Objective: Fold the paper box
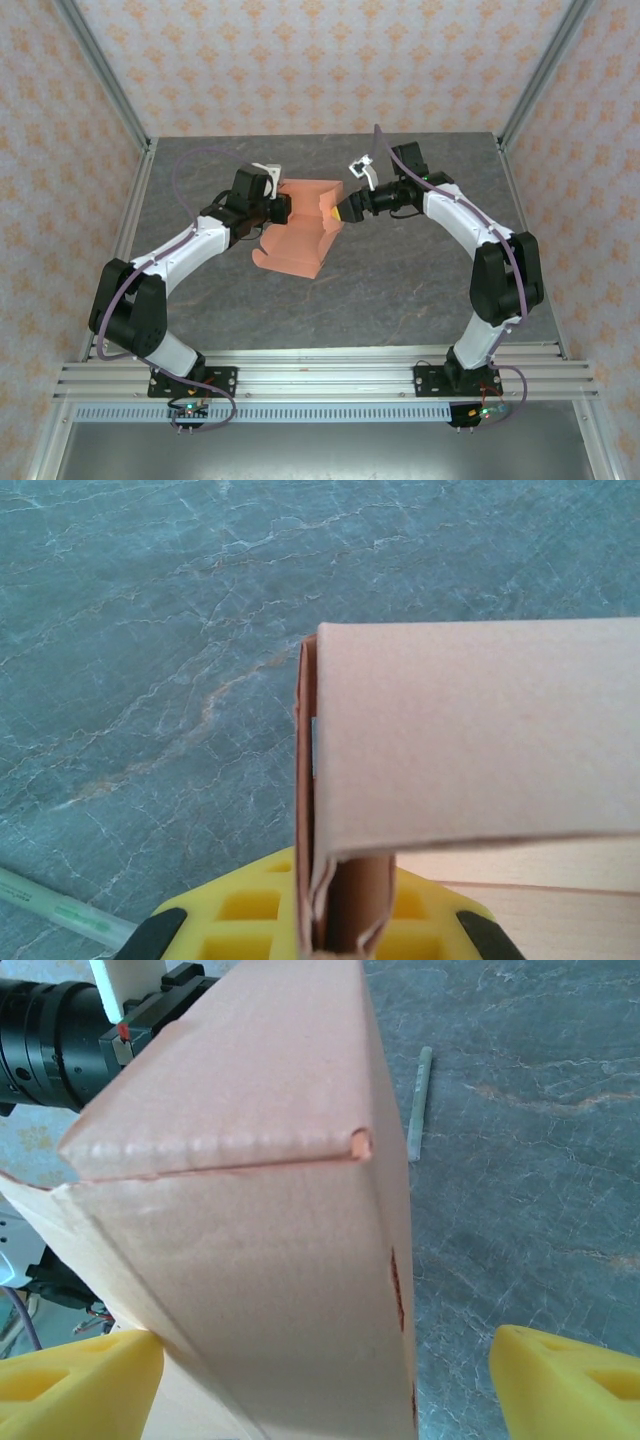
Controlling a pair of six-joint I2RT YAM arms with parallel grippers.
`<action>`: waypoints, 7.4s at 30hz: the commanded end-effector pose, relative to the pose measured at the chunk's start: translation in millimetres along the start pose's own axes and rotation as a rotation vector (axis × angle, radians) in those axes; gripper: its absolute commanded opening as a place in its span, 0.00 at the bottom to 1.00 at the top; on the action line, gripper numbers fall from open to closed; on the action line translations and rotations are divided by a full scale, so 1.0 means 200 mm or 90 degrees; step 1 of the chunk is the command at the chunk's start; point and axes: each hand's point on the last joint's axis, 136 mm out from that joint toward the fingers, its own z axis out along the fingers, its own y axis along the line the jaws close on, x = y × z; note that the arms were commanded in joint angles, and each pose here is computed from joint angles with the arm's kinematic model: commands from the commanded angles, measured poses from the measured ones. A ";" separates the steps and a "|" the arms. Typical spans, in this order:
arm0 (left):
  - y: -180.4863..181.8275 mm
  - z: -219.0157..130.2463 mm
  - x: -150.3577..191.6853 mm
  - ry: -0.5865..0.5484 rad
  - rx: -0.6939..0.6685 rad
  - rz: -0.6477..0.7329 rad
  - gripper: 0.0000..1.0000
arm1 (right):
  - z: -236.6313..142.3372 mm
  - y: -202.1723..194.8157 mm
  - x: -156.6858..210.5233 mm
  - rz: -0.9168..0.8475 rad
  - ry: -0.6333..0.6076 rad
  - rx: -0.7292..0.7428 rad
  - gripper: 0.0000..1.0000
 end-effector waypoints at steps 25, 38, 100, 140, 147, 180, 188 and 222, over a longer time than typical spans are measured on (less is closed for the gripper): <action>0.04 0.01 0.00 0.021 -0.083 -0.022 0.00 | -0.28 0.01 0.23 0.268 -0.194 0.338 0.90; 0.03 0.02 0.00 0.018 -0.080 -0.028 0.00 | -0.02 0.03 0.24 0.401 -0.249 0.322 0.57; 0.11 -0.02 -0.03 -0.018 -0.111 -0.082 0.00 | -0.37 -0.01 0.16 0.358 -0.390 0.302 0.43; 0.05 -0.04 -0.03 0.000 -0.076 -0.064 0.00 | -0.15 -0.13 -0.02 0.026 -0.058 0.095 0.46; 0.04 -0.04 -0.03 0.000 -0.067 -0.063 0.00 | -0.15 -0.20 -0.02 0.016 -0.044 0.141 0.48; 0.01 -0.04 -0.03 0.009 -0.060 -0.067 0.00 | -0.10 -0.30 -0.15 -0.037 -0.059 0.507 0.39; 0.01 -0.04 -0.03 0.007 -0.063 -0.070 0.00 | -0.12 -0.31 -0.15 -0.019 -0.076 0.624 0.16; 0.05 -0.05 -0.01 0.004 -0.086 -0.089 0.00 | -0.12 -0.20 -0.14 -0.012 -0.071 0.805 0.25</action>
